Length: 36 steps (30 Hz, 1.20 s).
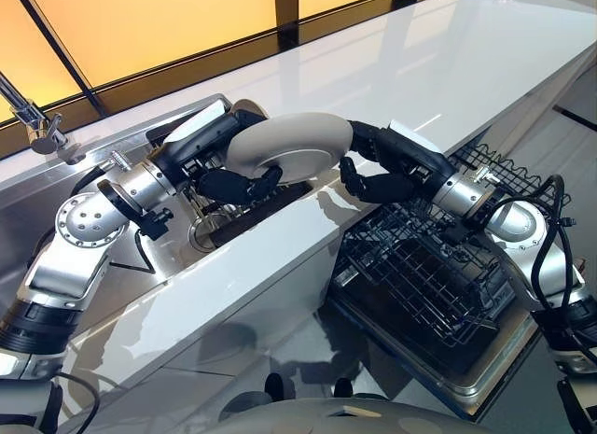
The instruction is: Pick up plates and place into dishwasher.
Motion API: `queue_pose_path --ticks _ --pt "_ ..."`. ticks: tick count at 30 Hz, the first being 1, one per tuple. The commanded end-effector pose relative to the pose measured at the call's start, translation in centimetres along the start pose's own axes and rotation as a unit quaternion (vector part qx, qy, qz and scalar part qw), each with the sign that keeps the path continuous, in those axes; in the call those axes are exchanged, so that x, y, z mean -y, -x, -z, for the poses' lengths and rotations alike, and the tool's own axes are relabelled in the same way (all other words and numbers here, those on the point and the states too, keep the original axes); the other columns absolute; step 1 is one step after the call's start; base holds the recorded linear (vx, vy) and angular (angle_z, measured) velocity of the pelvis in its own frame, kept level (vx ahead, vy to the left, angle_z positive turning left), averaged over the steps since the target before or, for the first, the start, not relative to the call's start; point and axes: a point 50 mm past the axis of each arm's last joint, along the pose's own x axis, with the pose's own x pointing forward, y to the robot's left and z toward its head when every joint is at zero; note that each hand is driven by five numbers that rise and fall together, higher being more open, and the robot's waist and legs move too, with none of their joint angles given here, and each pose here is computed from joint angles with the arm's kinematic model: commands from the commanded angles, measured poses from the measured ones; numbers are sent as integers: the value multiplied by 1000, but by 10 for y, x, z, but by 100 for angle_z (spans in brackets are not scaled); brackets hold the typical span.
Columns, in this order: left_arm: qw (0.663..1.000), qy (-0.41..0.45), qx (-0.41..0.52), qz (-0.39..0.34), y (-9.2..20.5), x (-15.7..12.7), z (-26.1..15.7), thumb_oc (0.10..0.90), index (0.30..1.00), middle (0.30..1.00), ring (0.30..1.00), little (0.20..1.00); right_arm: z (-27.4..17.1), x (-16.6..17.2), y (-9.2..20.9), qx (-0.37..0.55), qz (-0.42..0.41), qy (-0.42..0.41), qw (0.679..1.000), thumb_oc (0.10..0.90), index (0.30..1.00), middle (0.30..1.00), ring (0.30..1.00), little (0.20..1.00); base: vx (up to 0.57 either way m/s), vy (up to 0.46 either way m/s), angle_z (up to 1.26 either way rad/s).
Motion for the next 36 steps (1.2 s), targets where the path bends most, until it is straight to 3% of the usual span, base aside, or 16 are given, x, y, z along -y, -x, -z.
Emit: queue_pose_path --ticks 1,10,12,15,17,23,31,36 --pt "985 -16 171 7 -26 -14 -54 100 300 300 300 200 -77 8 -24 192 -51 27 980 800 900 900 900 900 0 0 0" --pt "989 -11 148 2 -24 -18 -44 100 300 300 300 200 -84 28 -18 256 -10 -39 966 800 900 900 900 900 0 0 0" --pt "990 -11 142 -3 -24 -21 -42 100 300 300 300 200 -84 37 -15 263 33 -37 963 800 900 900 900 900 0 0 0" --pt "991 -9 133 -12 -22 -25 -39 100 300 300 300 200 -81 59 -3 273 170 -34 946 800 900 900 900 900 7 -2 1" --pt "991 -8 130 -19 -20 -25 -38 100 300 300 300 200 -81 62 2 285 191 -43 938 800 900 900 900 900 0 0 0" --pt "992 -7 123 -27 -18 -23 -36 100 300 300 300 200 -74 48 2 268 144 -57 951 800 900 900 900 900 0 0 0" --pt "991 -7 127 -28 -19 -26 -37 100 300 300 300 200 -57 31 -11 171 17 -36 984 800 900 900 900 900 0 0 0" --pt "992 -9 125 -21 -18 -25 -36 100 300 300 300 200 -57 26 -14 158 -38 -28 986 800 900 900 900 900 0 0 0"
